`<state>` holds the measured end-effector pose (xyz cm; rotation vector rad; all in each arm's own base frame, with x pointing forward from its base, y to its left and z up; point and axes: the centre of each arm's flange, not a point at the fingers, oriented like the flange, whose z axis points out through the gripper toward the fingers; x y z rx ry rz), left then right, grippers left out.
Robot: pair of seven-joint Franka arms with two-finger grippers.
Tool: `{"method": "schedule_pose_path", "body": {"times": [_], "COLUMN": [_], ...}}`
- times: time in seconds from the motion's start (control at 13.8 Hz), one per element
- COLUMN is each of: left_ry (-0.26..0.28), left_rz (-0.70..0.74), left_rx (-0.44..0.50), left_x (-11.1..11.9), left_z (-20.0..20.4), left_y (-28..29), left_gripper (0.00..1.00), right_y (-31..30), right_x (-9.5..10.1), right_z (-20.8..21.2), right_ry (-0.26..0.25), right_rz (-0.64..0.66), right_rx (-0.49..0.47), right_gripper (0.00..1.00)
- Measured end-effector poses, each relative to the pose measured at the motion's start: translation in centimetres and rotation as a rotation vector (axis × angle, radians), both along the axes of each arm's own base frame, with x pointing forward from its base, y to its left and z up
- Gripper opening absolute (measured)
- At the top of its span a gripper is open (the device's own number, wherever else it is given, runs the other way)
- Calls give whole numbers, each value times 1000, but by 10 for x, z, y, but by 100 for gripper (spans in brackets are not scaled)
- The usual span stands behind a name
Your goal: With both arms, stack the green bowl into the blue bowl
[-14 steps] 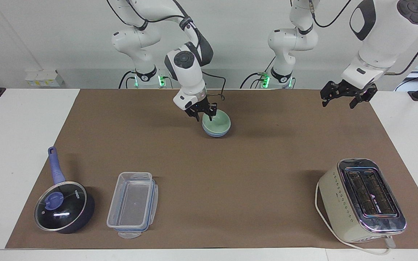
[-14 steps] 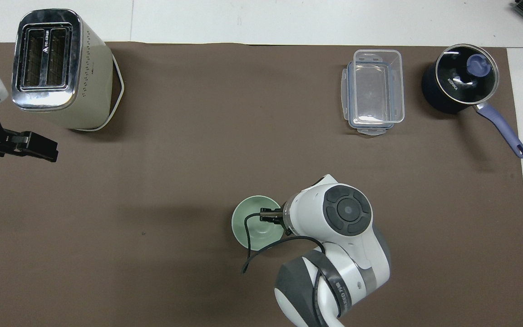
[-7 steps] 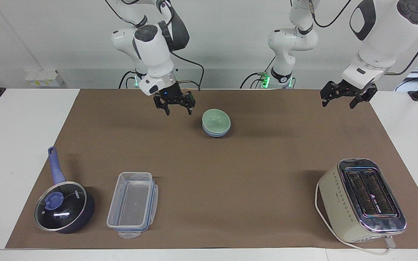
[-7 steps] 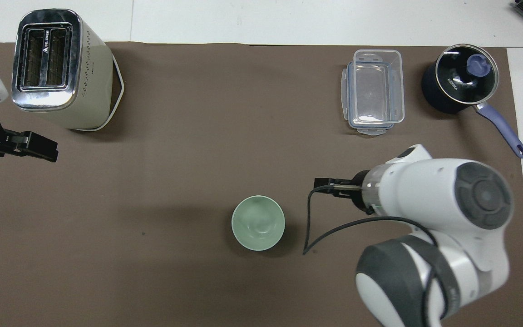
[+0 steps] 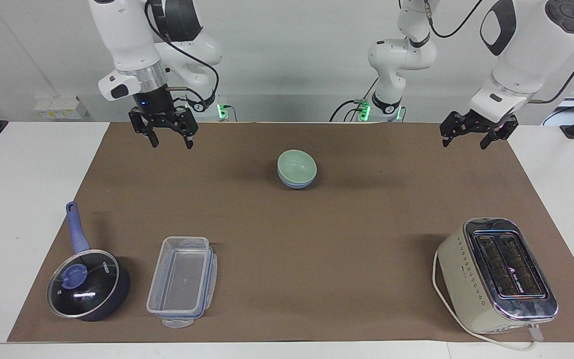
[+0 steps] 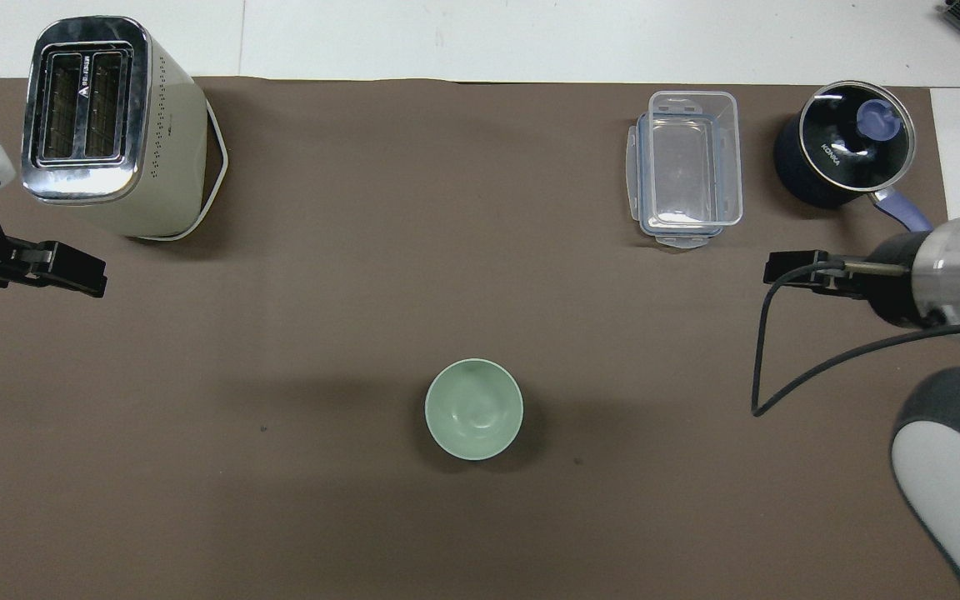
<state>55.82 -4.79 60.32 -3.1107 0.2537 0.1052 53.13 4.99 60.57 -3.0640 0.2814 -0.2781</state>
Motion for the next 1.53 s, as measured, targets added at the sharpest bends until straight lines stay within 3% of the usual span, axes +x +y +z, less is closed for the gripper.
{"method": "schedule_pose_path", "body": {"times": [0.29,0.8,1.53], "left_ry": [0,0,0], "left_rz": [0,0,0], "left_rx": [0,0,0], "left_x": [0,0,0], "left_z": [0,0,0], "left_y": [0,0,0], "left_gripper": [100,100,100], "right_y": [-32,-46,-45], "right_x": [10,15,19], "right_z": [48,71,67], "right_ry": [38,125,147], "right_rz": [14,5,31], "right_rx": [-59,-57,-58], "right_gripper": [100,100,100]}}
